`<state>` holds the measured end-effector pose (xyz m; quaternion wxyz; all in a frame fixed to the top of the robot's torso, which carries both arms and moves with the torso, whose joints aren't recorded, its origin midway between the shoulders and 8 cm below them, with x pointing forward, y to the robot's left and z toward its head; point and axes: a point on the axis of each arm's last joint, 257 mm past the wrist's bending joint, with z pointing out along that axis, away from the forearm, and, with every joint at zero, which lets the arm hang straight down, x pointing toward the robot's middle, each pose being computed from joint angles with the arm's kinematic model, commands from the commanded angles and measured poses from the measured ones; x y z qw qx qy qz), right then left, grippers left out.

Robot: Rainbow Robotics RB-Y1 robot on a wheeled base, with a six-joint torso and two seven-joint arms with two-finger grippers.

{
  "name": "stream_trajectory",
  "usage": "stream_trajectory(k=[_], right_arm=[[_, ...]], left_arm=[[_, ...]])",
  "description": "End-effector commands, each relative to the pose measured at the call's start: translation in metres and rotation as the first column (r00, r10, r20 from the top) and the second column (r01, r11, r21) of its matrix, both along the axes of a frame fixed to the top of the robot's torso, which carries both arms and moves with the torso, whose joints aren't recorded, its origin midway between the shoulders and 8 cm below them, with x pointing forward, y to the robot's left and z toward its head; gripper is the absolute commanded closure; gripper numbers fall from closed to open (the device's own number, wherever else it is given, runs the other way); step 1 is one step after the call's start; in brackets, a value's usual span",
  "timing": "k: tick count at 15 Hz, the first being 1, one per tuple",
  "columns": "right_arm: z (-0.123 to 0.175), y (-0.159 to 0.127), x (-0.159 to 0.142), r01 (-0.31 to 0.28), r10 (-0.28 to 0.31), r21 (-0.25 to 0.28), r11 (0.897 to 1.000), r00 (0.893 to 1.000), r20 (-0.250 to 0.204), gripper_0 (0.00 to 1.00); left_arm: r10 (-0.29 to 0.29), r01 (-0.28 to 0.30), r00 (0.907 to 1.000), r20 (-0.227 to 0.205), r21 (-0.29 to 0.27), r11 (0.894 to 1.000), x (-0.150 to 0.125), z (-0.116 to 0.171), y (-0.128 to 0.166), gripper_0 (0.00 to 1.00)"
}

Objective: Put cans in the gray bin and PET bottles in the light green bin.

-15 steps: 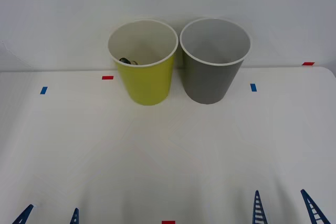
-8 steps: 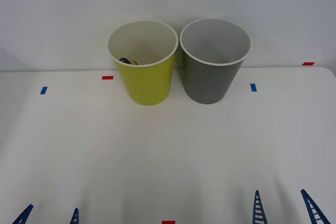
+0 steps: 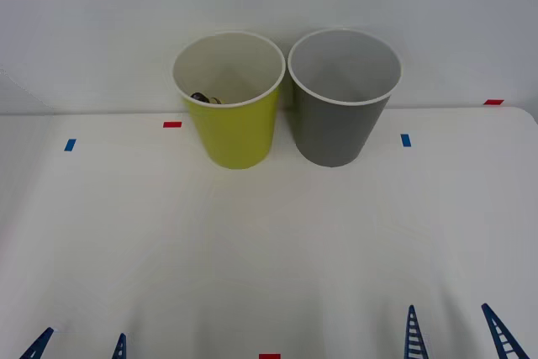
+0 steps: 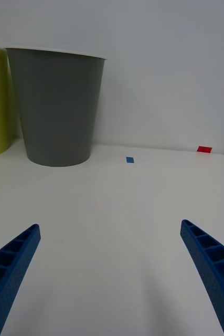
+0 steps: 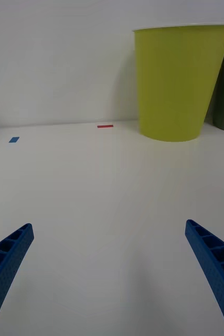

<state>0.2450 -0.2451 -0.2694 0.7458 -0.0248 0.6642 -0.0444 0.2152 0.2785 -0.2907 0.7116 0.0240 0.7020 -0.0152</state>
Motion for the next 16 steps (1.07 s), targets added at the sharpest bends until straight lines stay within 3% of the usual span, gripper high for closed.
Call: stream_trajectory(k=[1, 16], right_arm=[[0.0, 0.0, 0.0, 0.0, 0.0, 0.0, 1.0, 1.0, 0.0, 0.07], [0.0, 0.0, 0.0, 0.0, 0.0, 0.0, 1.0, 1.0, 0.0, 0.07]], left_arm=[[0.0, 0.0, 1.0, 0.0, 0.0, 1.0, 0.0, 0.0, 0.0, 0.0], [0.0, 0.0, 1.0, 0.0, 0.0, 1.0, 0.0, 0.0, 0.0, 0.0]])
